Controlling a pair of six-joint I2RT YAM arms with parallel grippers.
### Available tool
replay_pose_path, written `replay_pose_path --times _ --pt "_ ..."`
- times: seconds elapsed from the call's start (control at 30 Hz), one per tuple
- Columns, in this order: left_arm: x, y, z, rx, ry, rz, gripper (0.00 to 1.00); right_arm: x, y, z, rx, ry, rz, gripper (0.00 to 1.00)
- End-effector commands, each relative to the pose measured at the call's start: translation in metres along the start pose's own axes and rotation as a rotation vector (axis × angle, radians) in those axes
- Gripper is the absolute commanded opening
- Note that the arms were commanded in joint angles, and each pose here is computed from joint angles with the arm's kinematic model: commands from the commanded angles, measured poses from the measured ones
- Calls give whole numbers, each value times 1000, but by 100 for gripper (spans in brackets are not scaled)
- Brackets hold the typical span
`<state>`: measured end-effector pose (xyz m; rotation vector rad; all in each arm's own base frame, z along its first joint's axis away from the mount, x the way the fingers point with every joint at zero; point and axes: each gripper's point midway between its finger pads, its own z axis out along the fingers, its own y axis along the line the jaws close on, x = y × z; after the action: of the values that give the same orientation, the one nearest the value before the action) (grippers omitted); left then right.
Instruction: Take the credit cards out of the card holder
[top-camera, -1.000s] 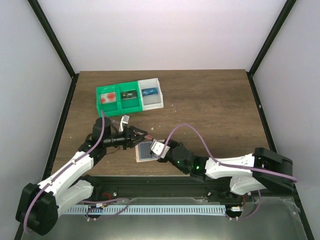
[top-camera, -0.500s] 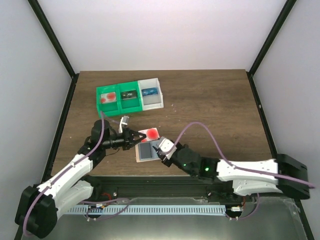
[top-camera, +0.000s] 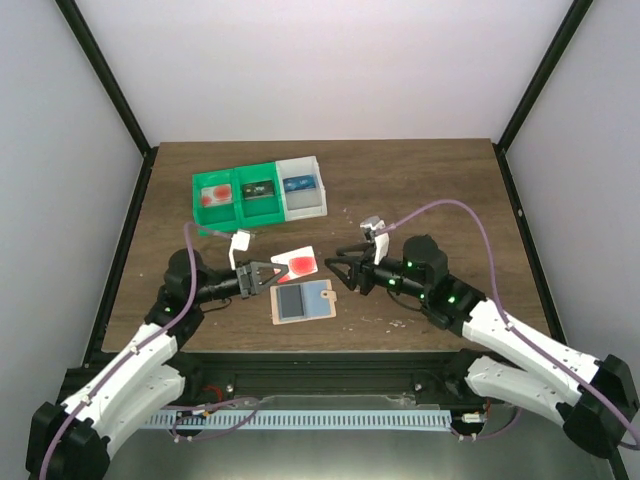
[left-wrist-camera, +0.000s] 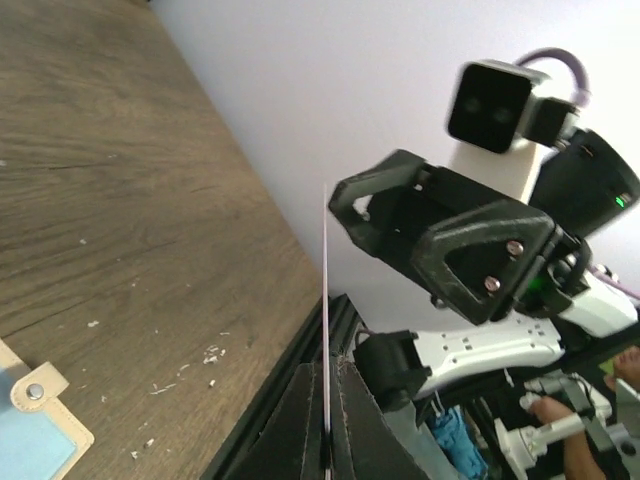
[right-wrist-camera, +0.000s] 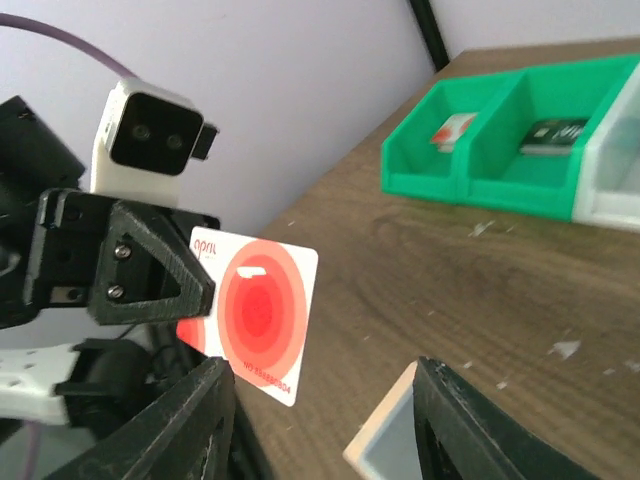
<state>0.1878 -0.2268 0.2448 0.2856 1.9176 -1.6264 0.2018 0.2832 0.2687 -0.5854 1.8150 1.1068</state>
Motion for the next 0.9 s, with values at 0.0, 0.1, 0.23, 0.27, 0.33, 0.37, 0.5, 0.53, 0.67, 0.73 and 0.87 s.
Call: replay_pose_path --times 0.0,0.1,0.23,0.27,0.33,0.37,0.5,0.53,0.67,0.73,0.87 --pt "7 -24 0 124 51 134 0 6 32 -9 -255 75 153 50" --pt "7 -30 -1 150 62 154 0 8 38 -6 -308 92 178 50" --pt "7 -37 -1 180 69 178 0 17 39 3 -347 145 204 47" --pt "7 -38 -1 185 75 181 0 19 41 4 -368 149 210 44" --pt "9 -42 -2 205 94 184 0 16 46 3 -411 134 215 31" --pt "10 -44 -2 215 101 188 0 15 48 3 -422 128 220 24" --pt "7 -43 -2 185 100 167 19 8 52 1 -455 99 234 1" --pt "5 -42 -2 169 94 156 31 5 54 0 -460 81 237 0" --pt "-9 -39 0 108 47 108 58 -6 50 -10 -444 -11 280 0" --pt "-14 -44 -2 126 12 69 60 -11 50 -14 -449 -52 309 1" --pt "-19 -62 -10 235 -60 44 51 -14 51 -18 -481 -85 365 1"
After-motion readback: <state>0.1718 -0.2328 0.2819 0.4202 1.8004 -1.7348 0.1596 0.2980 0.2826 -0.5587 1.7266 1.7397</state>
